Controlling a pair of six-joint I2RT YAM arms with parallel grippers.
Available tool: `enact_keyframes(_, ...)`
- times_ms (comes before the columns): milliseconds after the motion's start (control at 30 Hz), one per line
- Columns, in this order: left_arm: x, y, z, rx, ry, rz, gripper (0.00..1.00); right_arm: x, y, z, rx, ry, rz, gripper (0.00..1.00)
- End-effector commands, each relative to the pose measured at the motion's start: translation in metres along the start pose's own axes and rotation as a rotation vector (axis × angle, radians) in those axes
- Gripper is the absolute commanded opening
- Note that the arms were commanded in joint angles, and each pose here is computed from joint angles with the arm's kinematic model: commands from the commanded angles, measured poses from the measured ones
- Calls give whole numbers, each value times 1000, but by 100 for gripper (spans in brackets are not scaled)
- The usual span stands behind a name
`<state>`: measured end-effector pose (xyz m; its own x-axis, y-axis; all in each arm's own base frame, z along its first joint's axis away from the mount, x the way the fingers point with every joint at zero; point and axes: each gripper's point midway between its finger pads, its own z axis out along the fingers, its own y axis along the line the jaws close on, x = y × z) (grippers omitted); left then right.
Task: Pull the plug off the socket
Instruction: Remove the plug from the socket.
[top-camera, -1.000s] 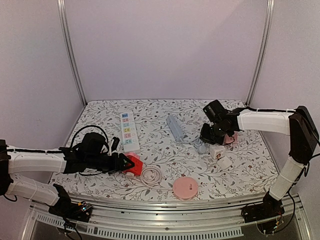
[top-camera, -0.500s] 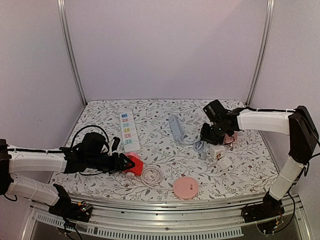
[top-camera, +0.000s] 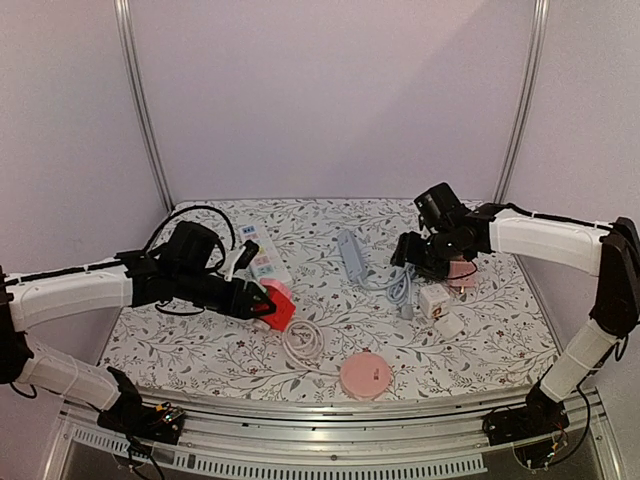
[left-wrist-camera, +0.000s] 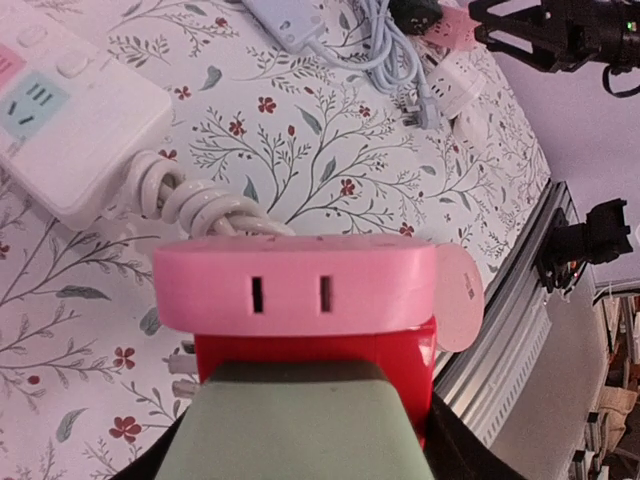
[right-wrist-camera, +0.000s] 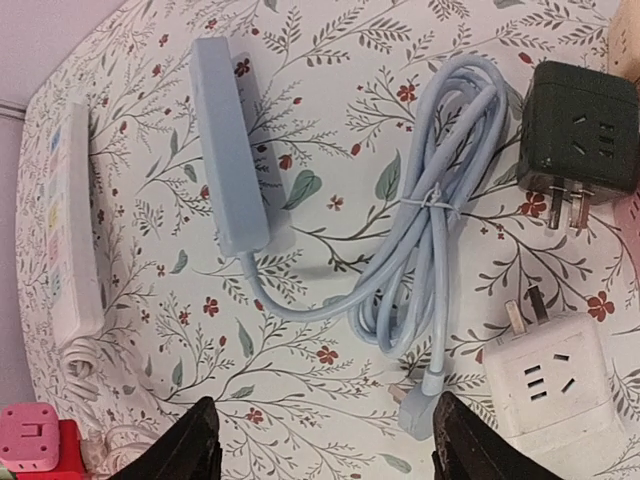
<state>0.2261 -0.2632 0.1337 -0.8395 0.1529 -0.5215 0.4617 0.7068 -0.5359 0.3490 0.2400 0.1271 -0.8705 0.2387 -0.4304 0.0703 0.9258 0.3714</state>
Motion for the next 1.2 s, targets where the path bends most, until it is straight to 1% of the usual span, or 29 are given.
enact_keyframes(0,-32,-35,-15,108,12,272,27,-4,34,-40,-145,2,-47,75)
enact_keyframes(67,-38,-42,-14,128,31,328,27,0,49,-54,-185,-7,-80,78)
enact_keyframes(167,-48,-50,-17,145,24,395,26,10,72,-70,-230,-7,-129,81)
enact_keyframes(267,-56,-52,-19,127,5,465,25,23,96,-79,-270,0,-169,83)
enact_keyframes(367,-58,-44,-18,81,-4,526,25,34,120,-79,-335,29,-170,83)
enact_keyframes(433,-55,-39,-15,66,10,534,25,41,136,-79,-371,36,-171,83)
enact_keyframes(500,-51,-41,-14,85,20,526,25,50,154,-80,-399,41,-192,83)
enact_keyframes(600,-47,-46,-13,113,24,525,25,59,171,-74,-418,45,-213,84)
enact_keyframes(833,-44,-51,-9,119,35,535,25,79,208,-63,-510,84,-229,84)
enact_keyframes(1033,-40,-48,-6,81,47,559,25,97,228,-60,-534,95,-267,85)
enact_keyframes(1167,-41,-46,-7,66,47,561,25,107,233,-53,-526,113,-281,85)
